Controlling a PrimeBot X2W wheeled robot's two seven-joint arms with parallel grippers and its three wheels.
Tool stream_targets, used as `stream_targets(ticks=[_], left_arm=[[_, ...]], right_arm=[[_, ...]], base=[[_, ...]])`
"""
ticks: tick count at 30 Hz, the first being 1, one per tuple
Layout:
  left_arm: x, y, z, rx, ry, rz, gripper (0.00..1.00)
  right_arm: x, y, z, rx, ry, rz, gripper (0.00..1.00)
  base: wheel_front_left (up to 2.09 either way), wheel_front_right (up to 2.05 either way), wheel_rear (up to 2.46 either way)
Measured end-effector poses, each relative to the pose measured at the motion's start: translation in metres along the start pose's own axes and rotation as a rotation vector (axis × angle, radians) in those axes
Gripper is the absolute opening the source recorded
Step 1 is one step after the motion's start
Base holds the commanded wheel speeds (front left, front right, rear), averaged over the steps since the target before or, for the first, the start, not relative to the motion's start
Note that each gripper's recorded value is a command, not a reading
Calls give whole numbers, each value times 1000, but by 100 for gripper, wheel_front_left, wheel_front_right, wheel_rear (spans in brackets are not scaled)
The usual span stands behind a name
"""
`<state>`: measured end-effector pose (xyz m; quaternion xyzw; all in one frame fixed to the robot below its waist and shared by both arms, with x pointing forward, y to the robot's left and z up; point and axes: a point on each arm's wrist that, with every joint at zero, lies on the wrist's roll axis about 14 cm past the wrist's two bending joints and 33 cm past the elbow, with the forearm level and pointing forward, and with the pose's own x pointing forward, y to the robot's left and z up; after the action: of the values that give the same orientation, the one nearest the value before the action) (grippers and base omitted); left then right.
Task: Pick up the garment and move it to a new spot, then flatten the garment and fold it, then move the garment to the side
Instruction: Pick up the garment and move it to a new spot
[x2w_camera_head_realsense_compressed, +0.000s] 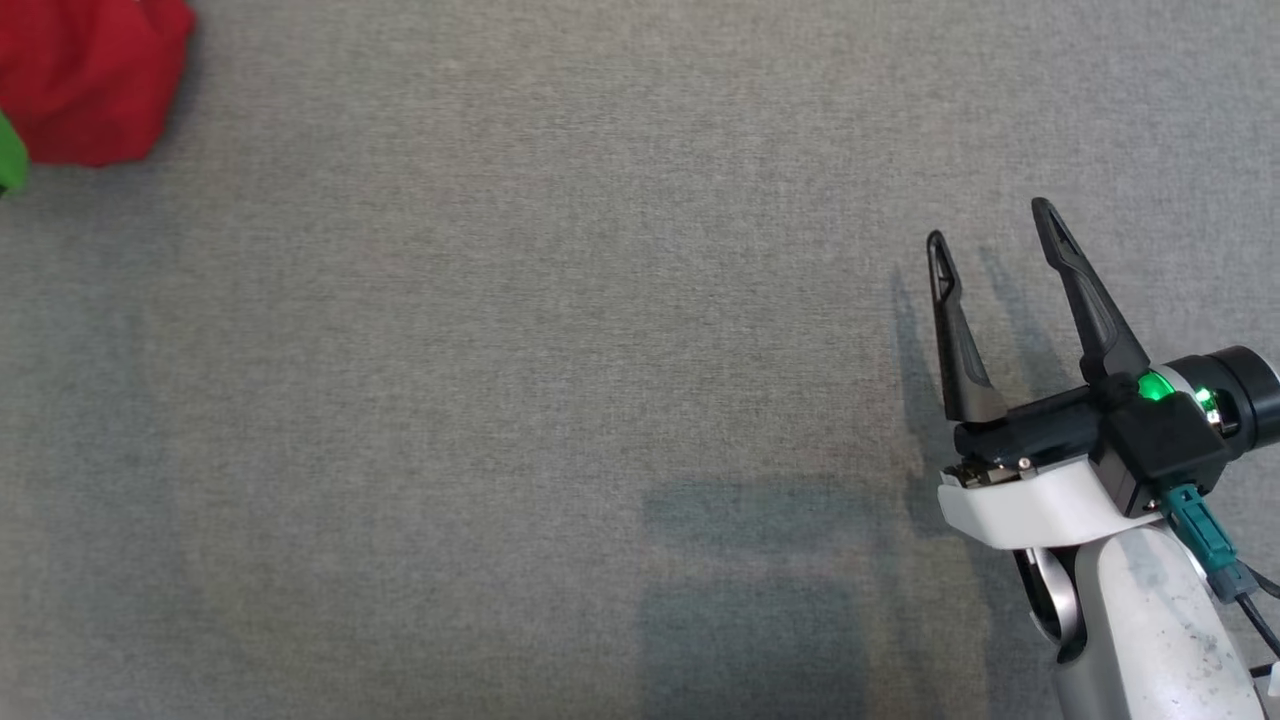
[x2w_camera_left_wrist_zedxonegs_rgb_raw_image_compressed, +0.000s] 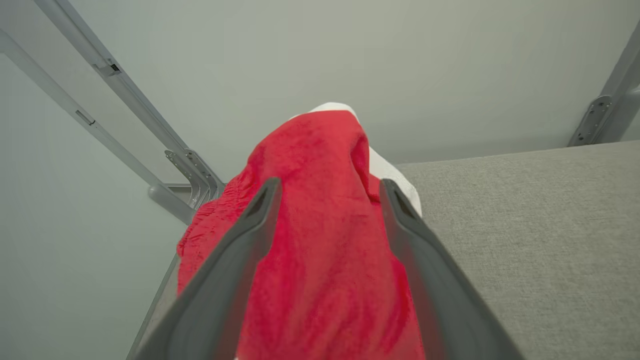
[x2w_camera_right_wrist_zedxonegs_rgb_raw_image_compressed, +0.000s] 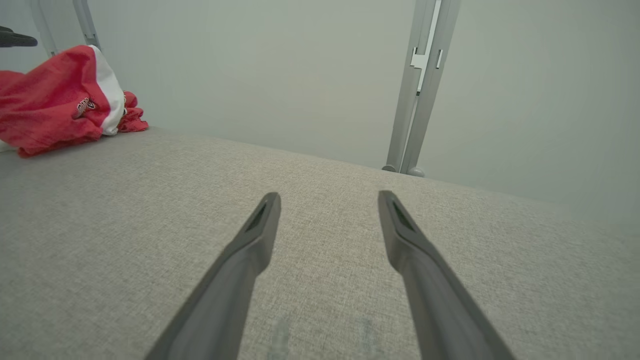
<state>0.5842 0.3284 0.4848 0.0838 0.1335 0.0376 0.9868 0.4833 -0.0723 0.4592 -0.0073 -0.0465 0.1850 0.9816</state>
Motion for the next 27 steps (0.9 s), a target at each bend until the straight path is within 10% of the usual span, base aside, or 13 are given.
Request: stream_targets(ticks=[10,12,13,27], left_arm=[[41,1,-73,-9,180,54,100],[46,0,-80,-8,188,53,4],[48,-3,-81,-10,187,49,0],[34,-15,13,63,-38,-34,0]], right_arm=[[-14,-35,-31,-20,80,-90,100],[-16,-39,-34,-17,91,-103,100],[-17,-41,-35,-18,92,-108,100],[-19,-40,6,5,12,-117,100]], base=[[0,0,0],[0,0,0],[0,0,0],[0,0,0]])
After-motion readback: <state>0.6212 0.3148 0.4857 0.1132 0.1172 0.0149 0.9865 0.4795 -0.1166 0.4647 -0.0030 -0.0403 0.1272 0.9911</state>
